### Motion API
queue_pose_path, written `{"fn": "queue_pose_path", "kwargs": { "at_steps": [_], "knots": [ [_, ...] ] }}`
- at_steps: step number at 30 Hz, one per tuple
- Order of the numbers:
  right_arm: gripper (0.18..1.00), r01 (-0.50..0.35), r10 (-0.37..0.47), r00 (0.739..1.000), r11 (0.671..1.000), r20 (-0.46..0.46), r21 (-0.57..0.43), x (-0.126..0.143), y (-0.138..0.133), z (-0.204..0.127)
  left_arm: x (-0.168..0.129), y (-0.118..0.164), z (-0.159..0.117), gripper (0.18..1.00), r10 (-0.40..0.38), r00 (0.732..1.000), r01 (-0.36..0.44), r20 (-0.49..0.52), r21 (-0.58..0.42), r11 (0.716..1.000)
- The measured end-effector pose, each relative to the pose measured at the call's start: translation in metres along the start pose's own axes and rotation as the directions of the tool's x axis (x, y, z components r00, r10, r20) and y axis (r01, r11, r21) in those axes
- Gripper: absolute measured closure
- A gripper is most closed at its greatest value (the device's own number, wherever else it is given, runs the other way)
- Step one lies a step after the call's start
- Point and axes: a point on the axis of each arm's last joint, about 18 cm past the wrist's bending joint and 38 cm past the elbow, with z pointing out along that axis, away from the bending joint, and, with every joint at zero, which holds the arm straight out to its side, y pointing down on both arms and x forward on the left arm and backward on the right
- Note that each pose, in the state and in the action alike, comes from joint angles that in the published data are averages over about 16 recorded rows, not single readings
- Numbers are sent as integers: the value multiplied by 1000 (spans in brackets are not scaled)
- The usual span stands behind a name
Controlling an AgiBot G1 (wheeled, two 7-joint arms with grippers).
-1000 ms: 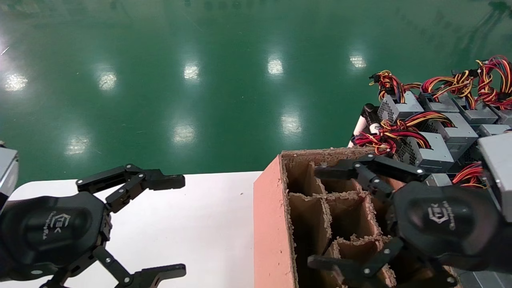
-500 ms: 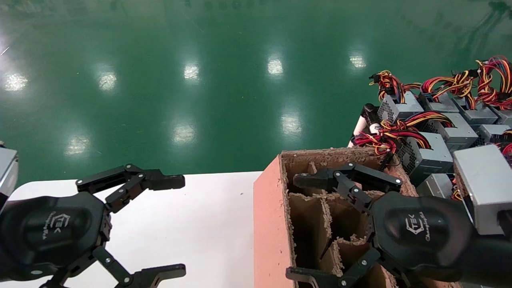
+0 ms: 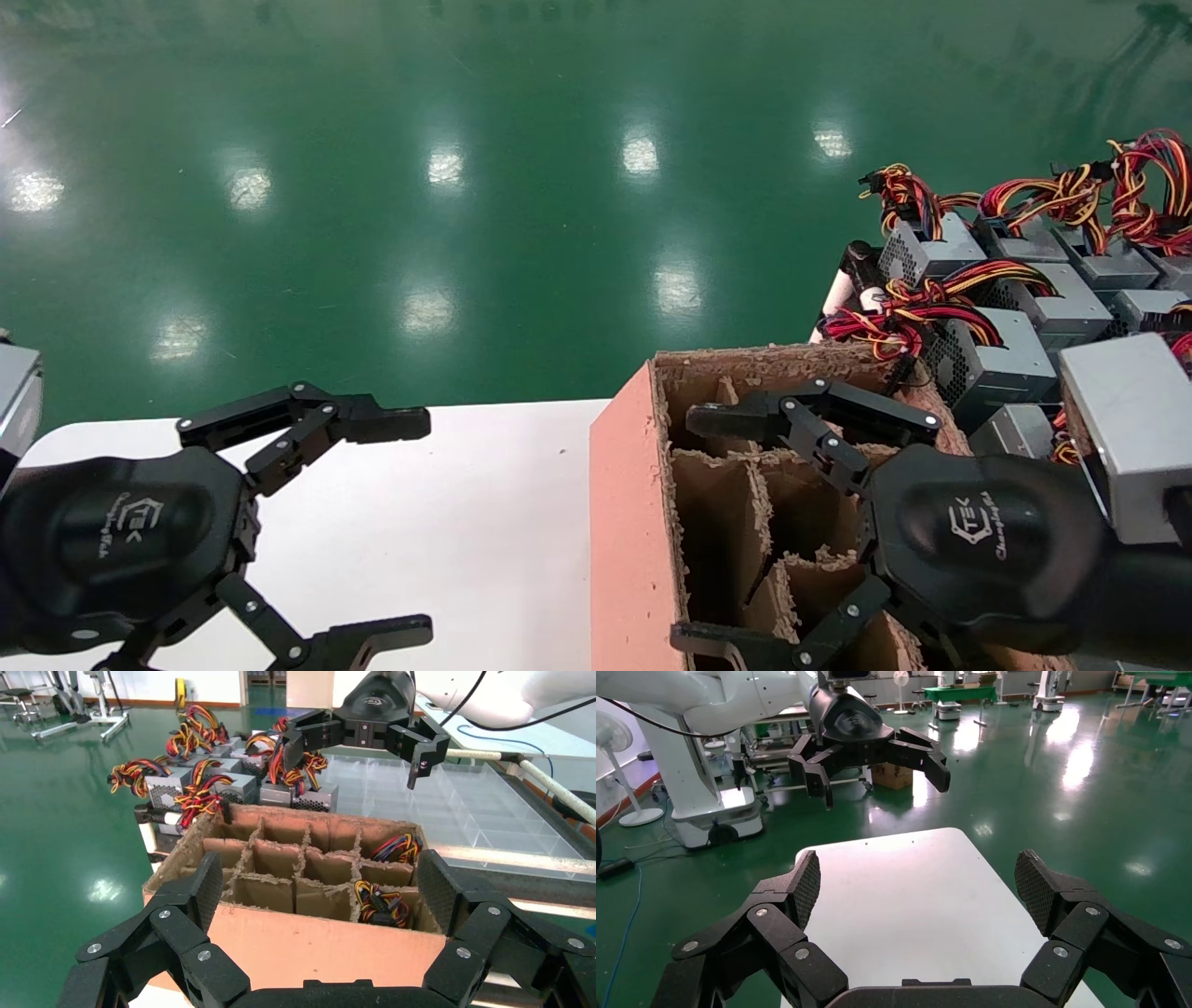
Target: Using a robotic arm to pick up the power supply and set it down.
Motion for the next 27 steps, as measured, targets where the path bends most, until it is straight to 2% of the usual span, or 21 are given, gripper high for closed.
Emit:
{"fn": "queue_pose_path", "kwargs": {
  "at_steps": [27],
  "knots": [
    [179,-1,1,1000,1000,0,-2,0,-1,-1,0,0,0,184,0,1000,0,0,0,1000]
  ]
}}
